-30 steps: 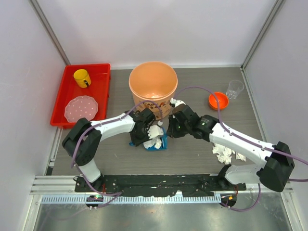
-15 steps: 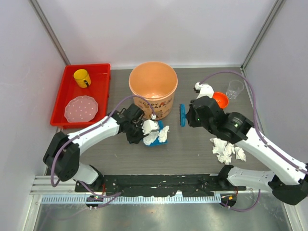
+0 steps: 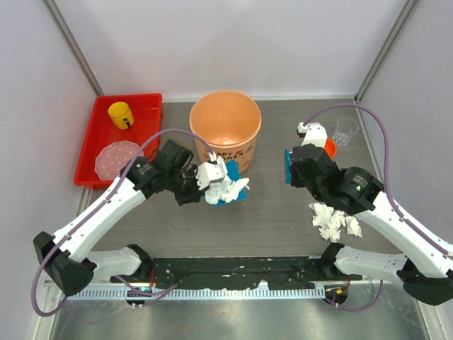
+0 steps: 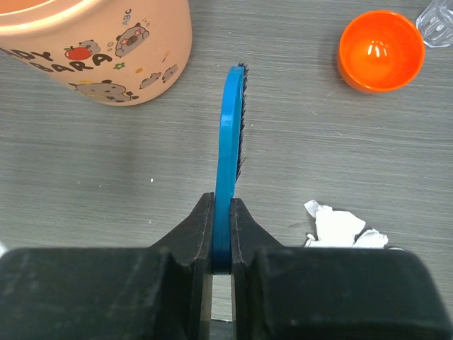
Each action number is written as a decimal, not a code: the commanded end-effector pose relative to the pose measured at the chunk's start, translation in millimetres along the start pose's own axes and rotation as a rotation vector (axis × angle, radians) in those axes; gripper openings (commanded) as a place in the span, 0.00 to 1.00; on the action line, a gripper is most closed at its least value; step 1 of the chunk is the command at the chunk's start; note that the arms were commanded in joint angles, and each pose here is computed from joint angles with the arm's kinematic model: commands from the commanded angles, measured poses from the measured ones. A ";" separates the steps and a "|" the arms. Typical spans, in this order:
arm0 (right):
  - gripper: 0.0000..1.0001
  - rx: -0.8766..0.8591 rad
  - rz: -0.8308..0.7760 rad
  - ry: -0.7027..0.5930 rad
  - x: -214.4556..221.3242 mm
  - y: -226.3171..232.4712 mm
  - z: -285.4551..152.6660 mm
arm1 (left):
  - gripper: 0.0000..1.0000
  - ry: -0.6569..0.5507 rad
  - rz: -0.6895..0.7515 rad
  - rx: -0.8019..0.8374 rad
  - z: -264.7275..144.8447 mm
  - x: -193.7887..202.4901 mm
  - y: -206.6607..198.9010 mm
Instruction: Sweep away the paper scraps from the table
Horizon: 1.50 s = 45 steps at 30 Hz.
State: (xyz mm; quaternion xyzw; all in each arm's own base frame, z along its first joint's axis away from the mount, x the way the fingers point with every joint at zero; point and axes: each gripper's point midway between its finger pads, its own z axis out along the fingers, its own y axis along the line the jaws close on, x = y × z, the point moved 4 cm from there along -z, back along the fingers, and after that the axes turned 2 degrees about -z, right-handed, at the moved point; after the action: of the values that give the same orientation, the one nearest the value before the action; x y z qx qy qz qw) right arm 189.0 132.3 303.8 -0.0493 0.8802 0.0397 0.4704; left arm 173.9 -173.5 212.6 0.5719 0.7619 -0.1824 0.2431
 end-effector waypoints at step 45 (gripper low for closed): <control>0.01 0.513 -0.293 0.236 -22.3 -114.7 6.4 | 0.00 0.632 0.727 -1.619 -159.9 -157.4 196.8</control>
State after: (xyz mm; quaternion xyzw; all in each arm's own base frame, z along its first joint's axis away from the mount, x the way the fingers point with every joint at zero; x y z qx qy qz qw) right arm 224.8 50.1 313.1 -0.0547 0.9024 -0.1913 0.3821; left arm 396.9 -180.2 372.8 0.5261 0.4479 0.6179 0.3753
